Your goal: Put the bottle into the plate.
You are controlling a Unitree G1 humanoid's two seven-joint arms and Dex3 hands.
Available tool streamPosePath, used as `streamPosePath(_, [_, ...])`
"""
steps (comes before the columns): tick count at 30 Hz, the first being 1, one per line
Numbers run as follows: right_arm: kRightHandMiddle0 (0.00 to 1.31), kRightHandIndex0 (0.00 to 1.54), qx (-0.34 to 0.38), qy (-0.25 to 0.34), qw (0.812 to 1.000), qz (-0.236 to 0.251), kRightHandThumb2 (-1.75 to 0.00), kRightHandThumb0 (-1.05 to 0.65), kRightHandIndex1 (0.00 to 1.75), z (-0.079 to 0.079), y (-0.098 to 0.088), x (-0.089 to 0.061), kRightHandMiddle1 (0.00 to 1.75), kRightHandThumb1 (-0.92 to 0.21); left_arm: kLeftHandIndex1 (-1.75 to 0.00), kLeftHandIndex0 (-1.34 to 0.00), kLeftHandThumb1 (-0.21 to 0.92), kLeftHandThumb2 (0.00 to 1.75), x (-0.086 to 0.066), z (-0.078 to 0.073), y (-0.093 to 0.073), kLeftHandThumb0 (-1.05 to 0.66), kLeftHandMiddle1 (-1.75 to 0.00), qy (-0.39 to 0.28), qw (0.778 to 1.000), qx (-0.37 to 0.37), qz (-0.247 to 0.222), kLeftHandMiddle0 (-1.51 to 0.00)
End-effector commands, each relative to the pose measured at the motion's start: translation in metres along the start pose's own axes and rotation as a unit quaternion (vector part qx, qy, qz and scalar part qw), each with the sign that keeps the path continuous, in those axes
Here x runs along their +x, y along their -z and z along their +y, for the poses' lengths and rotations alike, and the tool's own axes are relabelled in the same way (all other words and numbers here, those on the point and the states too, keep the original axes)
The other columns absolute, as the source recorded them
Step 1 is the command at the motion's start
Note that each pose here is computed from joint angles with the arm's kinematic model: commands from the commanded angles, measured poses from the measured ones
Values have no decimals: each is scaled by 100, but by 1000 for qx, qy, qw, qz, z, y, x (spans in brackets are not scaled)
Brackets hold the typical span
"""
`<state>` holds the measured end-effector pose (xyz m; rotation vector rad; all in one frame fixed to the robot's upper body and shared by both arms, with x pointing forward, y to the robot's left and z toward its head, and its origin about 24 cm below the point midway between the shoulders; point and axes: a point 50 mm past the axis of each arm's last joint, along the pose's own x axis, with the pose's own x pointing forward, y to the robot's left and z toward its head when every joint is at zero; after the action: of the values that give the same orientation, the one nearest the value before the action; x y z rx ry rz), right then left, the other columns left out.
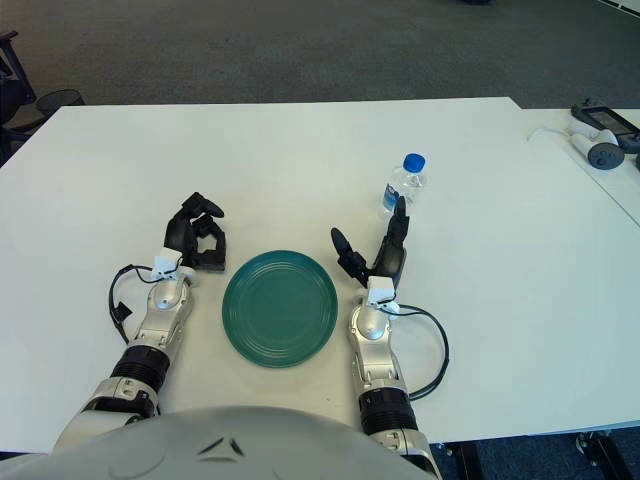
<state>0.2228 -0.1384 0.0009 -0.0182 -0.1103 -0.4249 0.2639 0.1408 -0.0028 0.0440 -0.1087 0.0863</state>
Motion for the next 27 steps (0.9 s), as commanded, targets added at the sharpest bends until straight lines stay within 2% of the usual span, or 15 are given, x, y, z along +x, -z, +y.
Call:
streamPosePath(1, [1,0,-77,2,988,134,-29,-94,0,-25,52,-52,1,-76,-175,-68,-6,175,-22,13,27,0,-175,-8,998,14,68,-88])
streamPosePath(8, [5,0,-77,9,988,134,-29,-87,0,-26,54,-54,4,-75,-175,-68,-6,175,-22,13,28,0,-175,-8,997,13,69,-88])
streamPosePath(10, [2,4,-74,17,987,138,-42,-81,2,-28,57,-57,21,-66,-175,-68,-6,175,-22,13,28,0,-175,-8,998,12,69,-88])
streamPosePath(15, [0,10,-85,42,983,160,-59,-70,8,-43,71,-74,36,-56,-175,-68,-6,175,-23,13,28,0,-175,-5,998,12,69,-88])
streamPosePath(17, [0,10,-92,55,981,162,-63,-67,13,-43,73,-76,40,-54,-175,-68,-6,175,-23,13,27,0,-175,-4,997,12,70,-88])
streamPosePath(19, [0,5,-97,67,980,163,-69,-63,29,-42,73,-79,46,-51,-175,-68,-6,175,-23,13,27,0,-174,-3,997,12,70,-88])
streamPosePath(22, [0,2,-104,80,977,170,-72,-60,43,-41,74,-85,50,-48,-175,-68,-7,175,-23,13,26,0,-172,-1,997,12,72,-89])
streamPosePath(27, [0,0,-135,127,966,178,-74,-58,49,-42,77,-84,51,-45,-175,-69,-7,175,-23,14,26,0,-170,6,998,16,67,-91])
